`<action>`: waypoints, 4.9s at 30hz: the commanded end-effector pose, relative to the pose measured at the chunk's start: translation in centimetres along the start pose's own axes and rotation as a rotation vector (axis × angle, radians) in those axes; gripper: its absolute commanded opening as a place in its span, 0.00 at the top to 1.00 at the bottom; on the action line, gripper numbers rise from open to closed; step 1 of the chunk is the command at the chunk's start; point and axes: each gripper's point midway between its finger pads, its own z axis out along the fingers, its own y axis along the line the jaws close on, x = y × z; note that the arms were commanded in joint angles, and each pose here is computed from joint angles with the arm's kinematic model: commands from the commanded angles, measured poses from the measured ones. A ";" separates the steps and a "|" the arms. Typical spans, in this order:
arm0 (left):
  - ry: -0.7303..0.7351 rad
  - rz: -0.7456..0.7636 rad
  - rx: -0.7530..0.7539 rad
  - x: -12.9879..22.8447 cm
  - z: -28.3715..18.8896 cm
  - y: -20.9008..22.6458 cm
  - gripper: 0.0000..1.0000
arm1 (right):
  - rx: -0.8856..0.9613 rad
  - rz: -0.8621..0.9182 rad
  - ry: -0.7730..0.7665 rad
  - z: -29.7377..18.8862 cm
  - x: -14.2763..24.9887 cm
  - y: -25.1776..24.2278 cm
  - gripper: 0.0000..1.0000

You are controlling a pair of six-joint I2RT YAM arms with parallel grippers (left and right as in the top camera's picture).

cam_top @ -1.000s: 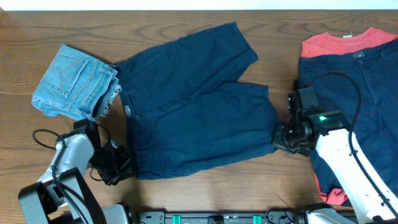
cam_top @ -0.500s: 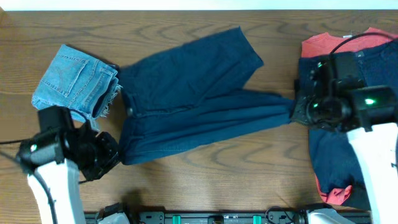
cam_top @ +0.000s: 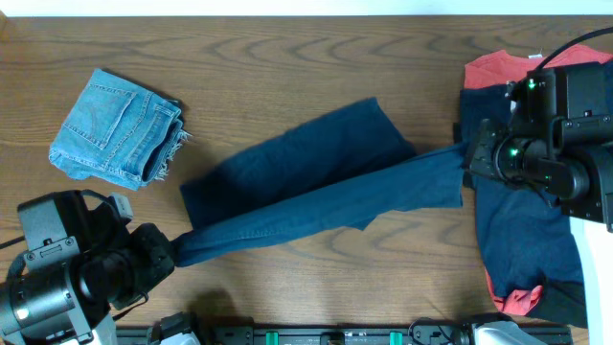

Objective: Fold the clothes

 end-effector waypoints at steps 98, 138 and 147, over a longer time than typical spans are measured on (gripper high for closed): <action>0.374 0.317 0.100 -3.3 22.0 0.3 0.94 | -0.283 -0.147 -0.025 29.9 -2.2 6.4 0.99; 0.261 0.198 -0.222 -6.5 22.0 6.1 0.57 | -0.400 -0.371 0.535 24.0 12.9 1.5 0.99; 0.307 0.254 0.008 -5.2 22.4 2.4 0.63 | 0.056 -0.316 0.608 28.3 15.9 -3.4 0.99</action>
